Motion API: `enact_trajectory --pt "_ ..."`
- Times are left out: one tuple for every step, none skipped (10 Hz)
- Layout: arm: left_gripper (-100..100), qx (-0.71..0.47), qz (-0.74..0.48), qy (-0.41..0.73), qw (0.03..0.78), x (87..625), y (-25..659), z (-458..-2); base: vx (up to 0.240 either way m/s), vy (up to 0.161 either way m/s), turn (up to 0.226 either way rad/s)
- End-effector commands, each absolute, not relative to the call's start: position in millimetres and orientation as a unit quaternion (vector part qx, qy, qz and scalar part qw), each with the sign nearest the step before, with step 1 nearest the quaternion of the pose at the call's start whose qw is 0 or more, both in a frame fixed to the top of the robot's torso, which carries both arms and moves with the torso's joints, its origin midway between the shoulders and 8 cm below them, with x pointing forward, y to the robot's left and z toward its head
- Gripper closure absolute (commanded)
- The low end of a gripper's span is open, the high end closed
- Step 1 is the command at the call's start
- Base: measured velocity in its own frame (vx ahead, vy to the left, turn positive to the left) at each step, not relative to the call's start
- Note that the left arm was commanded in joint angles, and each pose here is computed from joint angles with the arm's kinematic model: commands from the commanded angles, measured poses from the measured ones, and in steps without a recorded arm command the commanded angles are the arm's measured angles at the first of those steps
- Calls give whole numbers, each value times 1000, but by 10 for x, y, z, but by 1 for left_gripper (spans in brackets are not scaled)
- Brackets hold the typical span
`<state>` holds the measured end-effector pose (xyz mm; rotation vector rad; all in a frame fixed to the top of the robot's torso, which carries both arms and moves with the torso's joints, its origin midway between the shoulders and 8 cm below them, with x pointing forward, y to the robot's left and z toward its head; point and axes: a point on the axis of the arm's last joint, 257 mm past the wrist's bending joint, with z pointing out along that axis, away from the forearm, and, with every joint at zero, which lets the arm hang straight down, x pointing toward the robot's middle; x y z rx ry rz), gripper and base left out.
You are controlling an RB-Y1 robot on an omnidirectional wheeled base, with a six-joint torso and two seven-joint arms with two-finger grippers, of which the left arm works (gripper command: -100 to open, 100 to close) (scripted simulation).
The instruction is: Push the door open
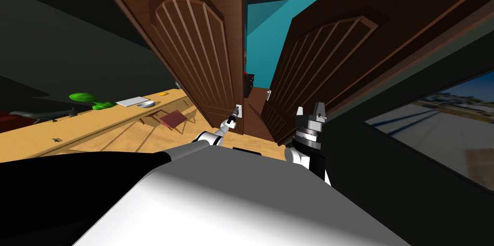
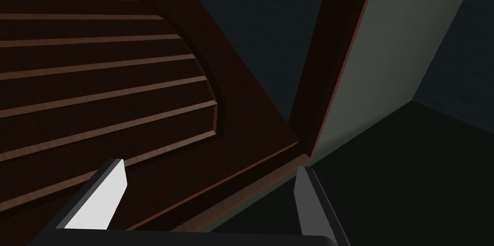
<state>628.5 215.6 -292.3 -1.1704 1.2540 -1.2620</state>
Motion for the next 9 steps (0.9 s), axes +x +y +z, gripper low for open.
enact_trajectory --pt "100 -483 -517 516 483 6266 2148 -2959 0 0 0" --pt "100 -483 -517 516 483 6266 2148 -2959 0 0 0" --pt "100 -483 -517 516 483 6266 2148 -2959 0 0 0" --pt "100 -483 -514 512 491 6293 2223 -2909 93 -23 37" --pt "100 -484 -512 510 493 6296 2253 -2903 150 -51 79" --pt "100 -485 -510 508 496 6300 2287 -2896 141 -39 46" --pt "100 -486 -508 506 500 6303 2324 -2889 169 -79 48" --pt "100 -487 -505 504 503 6307 2365 -2882 181 -66 66" --pt "100 -489 -502 502 507 6310 2406 -2874 204 -52 41"
